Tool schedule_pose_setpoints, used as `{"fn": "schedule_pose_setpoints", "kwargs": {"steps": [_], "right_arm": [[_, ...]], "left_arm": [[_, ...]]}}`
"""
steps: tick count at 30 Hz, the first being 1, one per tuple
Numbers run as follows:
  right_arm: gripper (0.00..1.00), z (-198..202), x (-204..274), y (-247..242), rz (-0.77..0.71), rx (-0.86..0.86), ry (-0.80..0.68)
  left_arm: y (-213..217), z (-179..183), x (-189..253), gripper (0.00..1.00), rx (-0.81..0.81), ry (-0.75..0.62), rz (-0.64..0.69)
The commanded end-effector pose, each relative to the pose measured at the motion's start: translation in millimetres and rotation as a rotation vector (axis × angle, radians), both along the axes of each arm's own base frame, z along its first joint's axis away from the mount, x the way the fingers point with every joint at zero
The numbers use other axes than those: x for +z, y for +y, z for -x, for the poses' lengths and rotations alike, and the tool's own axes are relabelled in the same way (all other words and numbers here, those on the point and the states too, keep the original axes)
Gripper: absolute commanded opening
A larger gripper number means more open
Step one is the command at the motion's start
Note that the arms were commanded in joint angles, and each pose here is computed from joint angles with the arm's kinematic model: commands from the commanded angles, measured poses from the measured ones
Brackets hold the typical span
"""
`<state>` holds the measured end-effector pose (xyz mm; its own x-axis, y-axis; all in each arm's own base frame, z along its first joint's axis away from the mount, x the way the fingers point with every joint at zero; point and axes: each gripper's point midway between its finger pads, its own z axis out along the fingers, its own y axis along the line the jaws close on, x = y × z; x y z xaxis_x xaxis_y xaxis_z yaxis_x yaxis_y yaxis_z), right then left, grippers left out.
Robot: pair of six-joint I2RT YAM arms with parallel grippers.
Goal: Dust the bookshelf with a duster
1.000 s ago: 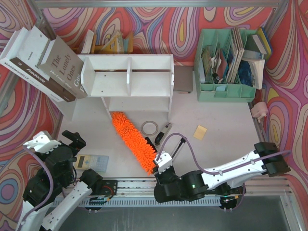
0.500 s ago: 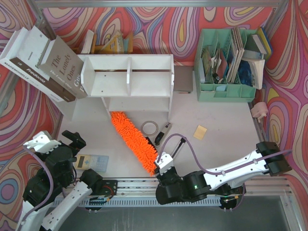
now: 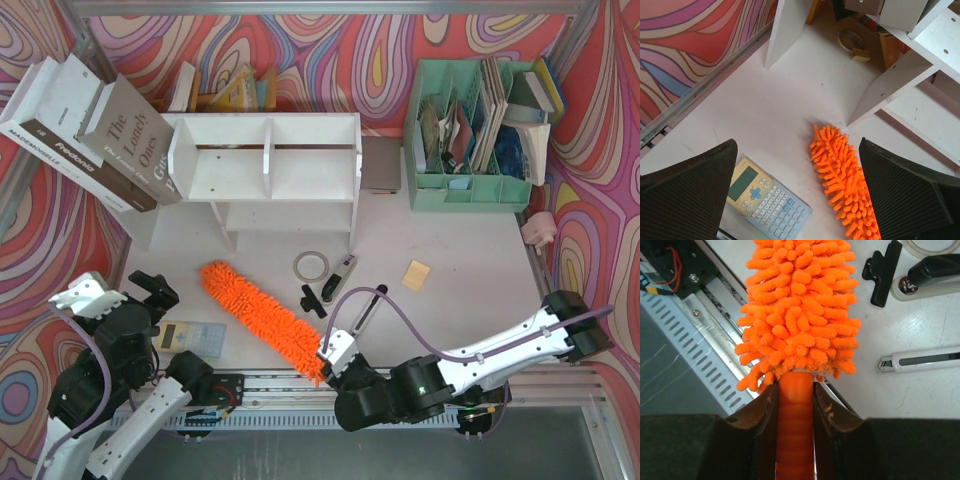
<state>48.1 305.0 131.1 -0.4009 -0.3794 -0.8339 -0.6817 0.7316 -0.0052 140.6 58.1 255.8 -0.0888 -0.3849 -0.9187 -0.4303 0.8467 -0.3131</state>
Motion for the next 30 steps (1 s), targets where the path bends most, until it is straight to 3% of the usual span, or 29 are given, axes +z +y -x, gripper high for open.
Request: {"fn": "schedule_pose_setpoints", "kwargs": {"steps": [1,8,14,21,30], "right_arm": [[0.0,-4,26,11,-0.098,0.007,-0.044],[0.0,-20,38,38,-0.156,-0.106,-0.138],[0.0,-46,35,52,-0.126,-0.291,-0.114],[0.0,-54,47,82,-0.172,-0.3,-0.138],[0.0,-70,103,93,-0.305,-0.338,-0.237]], "left_arm": [[4,2,-2,0.98,0.013,-0.001,-0.011],[8,5,-1,0.98,0.028,-0.01,-0.002],[13,10,0,0.98,0.045,-0.038,0.017],[13,10,0,0.98,0.041,-0.043,0.022],[8,7,0,0.98,0.024,-0.031,0.014]]}}
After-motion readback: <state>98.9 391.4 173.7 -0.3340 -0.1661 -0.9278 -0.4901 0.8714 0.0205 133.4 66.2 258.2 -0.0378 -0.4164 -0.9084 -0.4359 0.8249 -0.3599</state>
